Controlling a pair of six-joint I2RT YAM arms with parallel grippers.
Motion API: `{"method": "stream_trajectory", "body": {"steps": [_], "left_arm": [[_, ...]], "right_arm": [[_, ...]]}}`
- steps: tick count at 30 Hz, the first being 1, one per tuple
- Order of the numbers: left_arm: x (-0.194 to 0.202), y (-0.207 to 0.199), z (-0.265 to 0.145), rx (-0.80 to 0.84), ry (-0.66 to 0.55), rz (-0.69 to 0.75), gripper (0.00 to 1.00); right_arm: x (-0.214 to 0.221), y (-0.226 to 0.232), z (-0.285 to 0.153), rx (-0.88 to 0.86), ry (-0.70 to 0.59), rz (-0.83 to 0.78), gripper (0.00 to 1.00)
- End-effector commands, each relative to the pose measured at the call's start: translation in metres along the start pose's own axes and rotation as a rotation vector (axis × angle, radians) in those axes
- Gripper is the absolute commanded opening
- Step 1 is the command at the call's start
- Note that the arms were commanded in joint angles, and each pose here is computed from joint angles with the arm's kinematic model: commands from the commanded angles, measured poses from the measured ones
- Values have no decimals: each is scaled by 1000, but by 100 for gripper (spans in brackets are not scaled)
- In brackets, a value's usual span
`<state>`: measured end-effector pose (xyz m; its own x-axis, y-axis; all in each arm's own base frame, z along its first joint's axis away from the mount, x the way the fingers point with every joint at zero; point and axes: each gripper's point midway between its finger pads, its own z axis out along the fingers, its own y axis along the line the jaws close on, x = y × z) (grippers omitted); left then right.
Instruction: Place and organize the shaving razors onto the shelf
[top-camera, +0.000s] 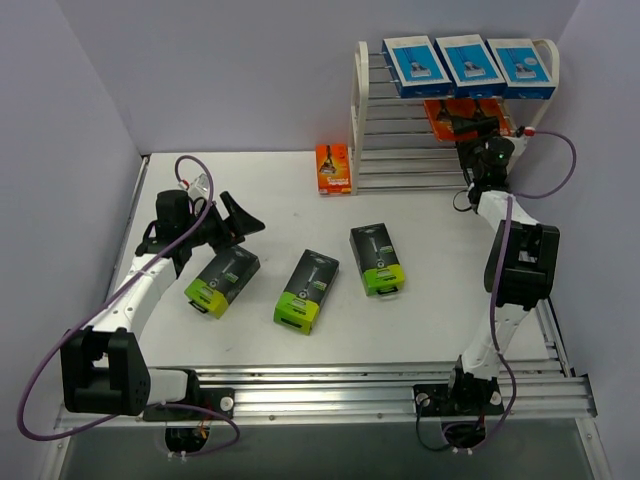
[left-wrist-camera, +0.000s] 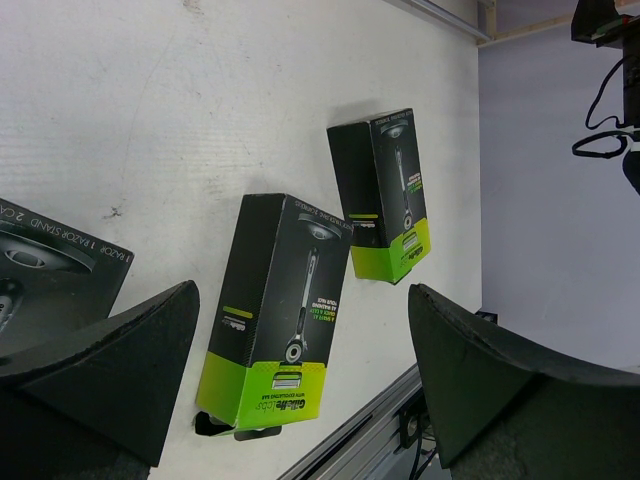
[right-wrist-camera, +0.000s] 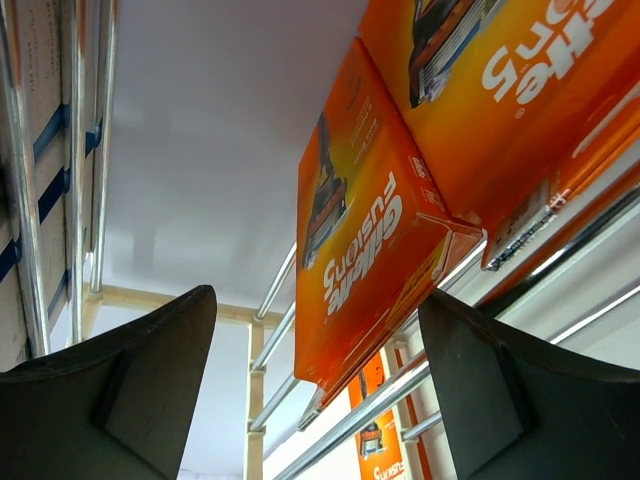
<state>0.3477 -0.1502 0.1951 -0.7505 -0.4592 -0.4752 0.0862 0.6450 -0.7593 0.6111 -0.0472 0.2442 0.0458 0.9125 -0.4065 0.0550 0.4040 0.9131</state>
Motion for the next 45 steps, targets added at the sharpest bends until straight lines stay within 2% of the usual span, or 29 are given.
{"method": "stream_trajectory", "body": {"steps": [1, 10, 31, 40, 41, 43, 45], "left_arm": [[-12, -16, -5, 49, -41, 39, 94], [-11, -16, -6, 50, -40, 39, 94], [-14, -18, -11, 47, -60, 63, 94], [-20, -13, -14, 22, -82, 70, 94], [-21, -13, -14, 20, -84, 71, 94], [-22, -12, -15, 18, -88, 75, 94], [-22, -11, -15, 11, -92, 78, 94]], "right_arm": [[-13, 19, -10, 0, 7, -24, 78], [-7, 9, -12, 82, 78, -55, 79], [-7, 14, -38, 75, 125, -75, 81], [1, 33, -89, 21, 174, -111, 83], [10, 19, -99, 48, 192, -110, 83], [15, 26, -115, 22, 201, -121, 83], [33, 13, -130, 41, 238, -127, 83]]}}
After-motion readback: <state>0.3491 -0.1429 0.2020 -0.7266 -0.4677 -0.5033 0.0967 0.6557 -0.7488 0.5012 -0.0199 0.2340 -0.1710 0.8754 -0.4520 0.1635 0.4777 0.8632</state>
